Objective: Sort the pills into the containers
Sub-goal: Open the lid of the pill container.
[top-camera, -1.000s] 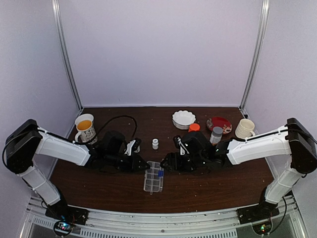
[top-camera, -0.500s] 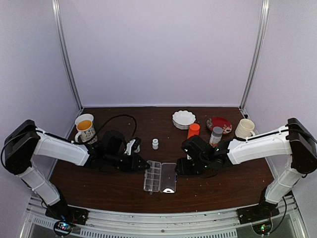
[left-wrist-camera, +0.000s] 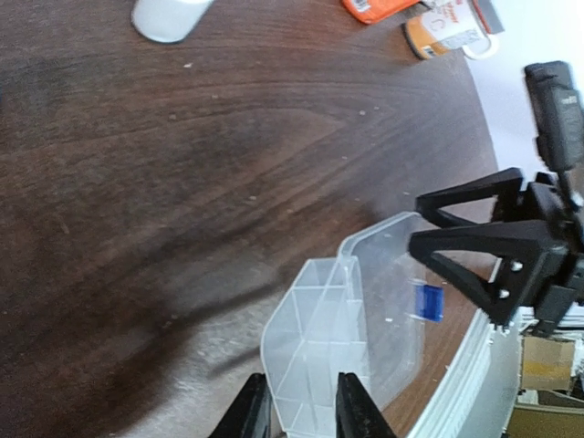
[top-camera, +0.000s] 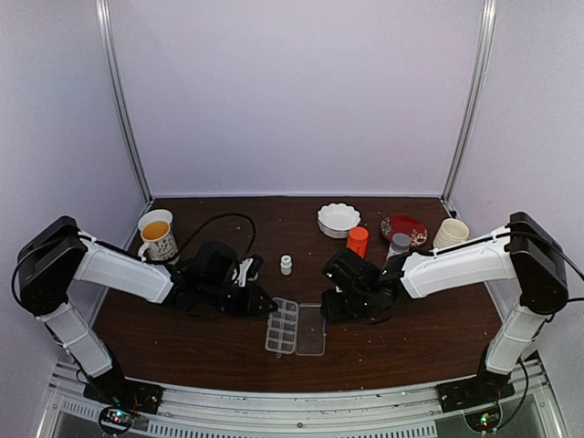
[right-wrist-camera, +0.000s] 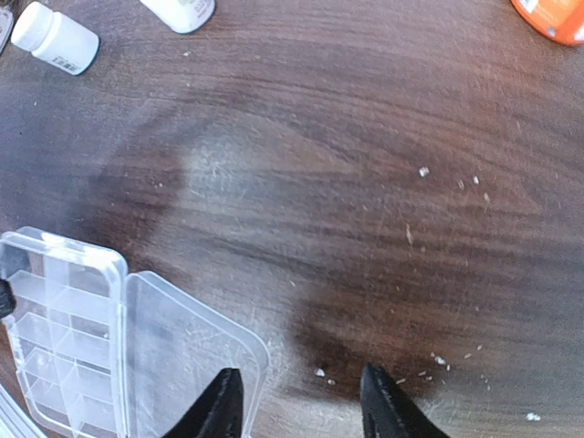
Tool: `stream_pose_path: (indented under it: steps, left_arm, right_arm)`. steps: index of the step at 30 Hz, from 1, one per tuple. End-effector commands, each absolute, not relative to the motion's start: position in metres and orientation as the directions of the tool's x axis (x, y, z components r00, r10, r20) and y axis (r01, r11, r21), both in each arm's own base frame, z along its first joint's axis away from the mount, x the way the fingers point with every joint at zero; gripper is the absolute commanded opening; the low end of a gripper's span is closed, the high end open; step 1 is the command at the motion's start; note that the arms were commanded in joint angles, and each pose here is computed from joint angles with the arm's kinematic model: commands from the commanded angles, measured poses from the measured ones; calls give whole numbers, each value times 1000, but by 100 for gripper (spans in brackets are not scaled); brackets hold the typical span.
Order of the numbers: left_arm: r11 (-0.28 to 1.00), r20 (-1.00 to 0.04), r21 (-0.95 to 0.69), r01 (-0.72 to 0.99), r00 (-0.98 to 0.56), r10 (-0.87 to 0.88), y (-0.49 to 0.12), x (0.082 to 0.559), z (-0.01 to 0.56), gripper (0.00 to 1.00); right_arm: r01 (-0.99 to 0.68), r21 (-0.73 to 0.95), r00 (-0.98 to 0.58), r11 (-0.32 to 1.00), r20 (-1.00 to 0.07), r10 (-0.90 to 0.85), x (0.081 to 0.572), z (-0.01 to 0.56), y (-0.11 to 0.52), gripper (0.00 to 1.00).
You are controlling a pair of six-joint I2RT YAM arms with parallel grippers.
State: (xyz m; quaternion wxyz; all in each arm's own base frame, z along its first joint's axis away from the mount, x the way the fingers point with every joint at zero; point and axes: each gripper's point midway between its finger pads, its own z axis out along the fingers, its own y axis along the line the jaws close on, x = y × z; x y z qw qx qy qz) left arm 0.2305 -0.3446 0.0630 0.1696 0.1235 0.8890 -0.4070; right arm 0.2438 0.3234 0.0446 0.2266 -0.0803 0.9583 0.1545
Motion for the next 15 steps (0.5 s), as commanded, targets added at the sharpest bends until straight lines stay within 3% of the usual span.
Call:
stream_pose_path:
  steps: [1,10,15]
  left_arm:
    - [700,-413,-622,350,-907,86,-336,238,49,29]
    - [783,-396,-535,318,-913,100,-320,242,33,37]
    - [805,-411,-494,327,-904,115,-314,244,32,37]
  right_arm:
    - [-222,195,-874,955,-474,-107,254,43,320,43]
    - [-231,173,-878,957,-460,-129,255,38,322,38]
    - [-237,163,-883,958,-447,-143,255,32,323,38]
